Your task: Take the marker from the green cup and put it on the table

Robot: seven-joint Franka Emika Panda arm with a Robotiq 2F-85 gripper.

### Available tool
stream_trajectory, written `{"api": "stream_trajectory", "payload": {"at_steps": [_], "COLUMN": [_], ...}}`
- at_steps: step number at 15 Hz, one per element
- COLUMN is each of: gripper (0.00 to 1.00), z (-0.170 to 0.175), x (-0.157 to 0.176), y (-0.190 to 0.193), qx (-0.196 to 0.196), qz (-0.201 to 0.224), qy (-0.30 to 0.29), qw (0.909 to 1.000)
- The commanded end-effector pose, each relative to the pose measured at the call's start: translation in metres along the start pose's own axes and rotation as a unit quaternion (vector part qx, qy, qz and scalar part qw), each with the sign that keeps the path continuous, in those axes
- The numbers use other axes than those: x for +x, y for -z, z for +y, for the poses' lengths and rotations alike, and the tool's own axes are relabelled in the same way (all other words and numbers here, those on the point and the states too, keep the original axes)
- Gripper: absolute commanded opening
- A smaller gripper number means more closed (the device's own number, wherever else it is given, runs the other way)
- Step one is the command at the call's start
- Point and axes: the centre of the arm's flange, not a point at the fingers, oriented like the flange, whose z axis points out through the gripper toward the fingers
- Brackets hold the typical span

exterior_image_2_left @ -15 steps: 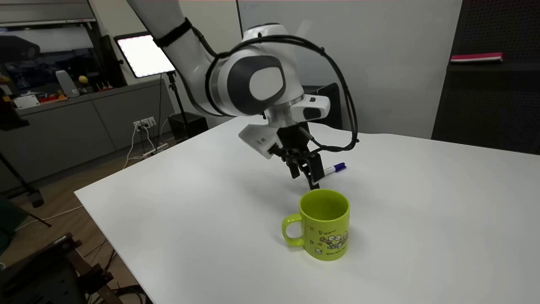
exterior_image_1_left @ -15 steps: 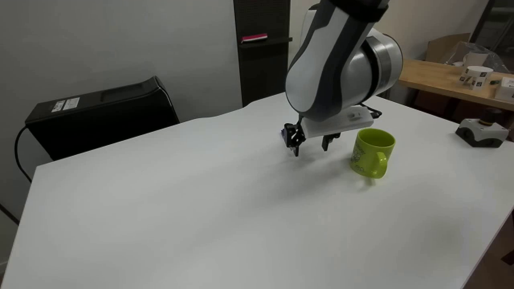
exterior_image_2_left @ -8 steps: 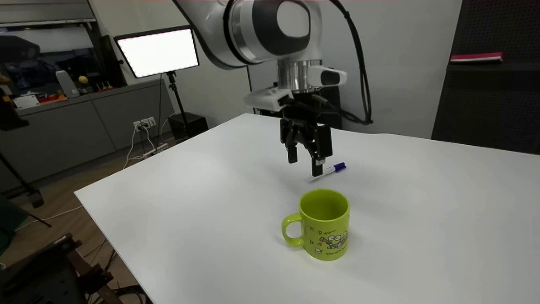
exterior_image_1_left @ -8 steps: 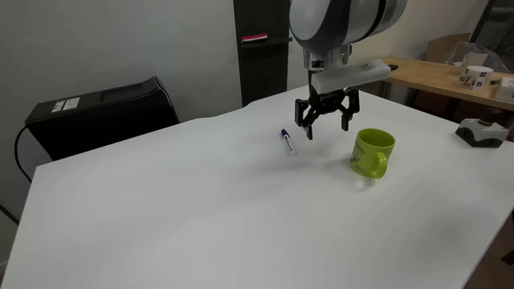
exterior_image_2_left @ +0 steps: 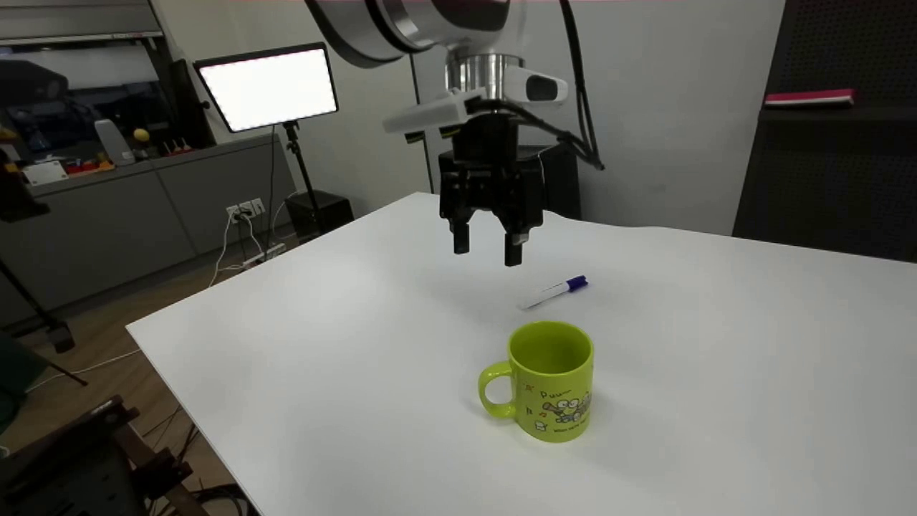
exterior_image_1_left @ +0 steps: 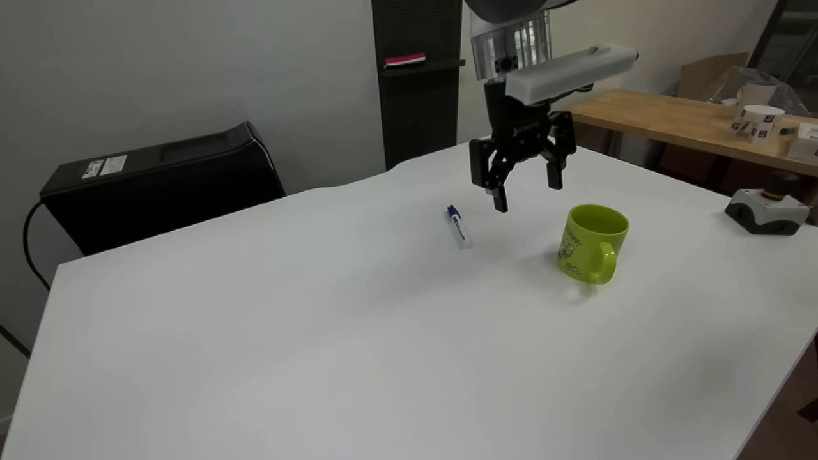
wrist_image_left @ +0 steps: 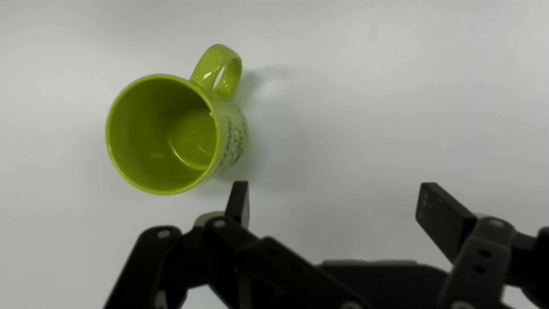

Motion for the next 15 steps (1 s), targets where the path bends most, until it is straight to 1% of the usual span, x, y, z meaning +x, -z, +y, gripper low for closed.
{"api": "stream_trajectory", "payload": {"at_steps": [1, 3, 5, 7, 9, 11, 12, 13, 14, 15], "gripper": [1.00, 1.00, 1.00, 1.00, 1.00, 1.00, 1.00, 1.00, 1.00, 1.00], "z": [-0.007, -0.014, -0.020, -0.026, -0.030, -0.032, -0.032, -0.032, -0.039, -0.038], "x": [-0.022, -0.033, -0.044, -0.056, -0.067, -0.077, -0.082, -0.085, -0.066, -0.070], "y": [0.017, 0.021, 0.024, 0.026, 0.026, 0.024, 0.022, 0.019, 0.017, 0.015], "qx": [-0.027, -0.045, -0.046, -0.027, -0.003, 0.016, 0.032, 0.038, 0.021, 0.027], "qz": [0.007, 0.027, 0.056, 0.087, 0.115, 0.127, 0.131, 0.121, 0.117, 0.115], "qy": [0.080, 0.122, 0.151, 0.163, 0.160, 0.151, 0.123, 0.109, 0.135, 0.128], "qw": [0.9964, 0.9912, 0.9858, 0.9824, 0.9805, 0.9802, 0.9832, 0.9859, 0.9837, 0.9847]}}
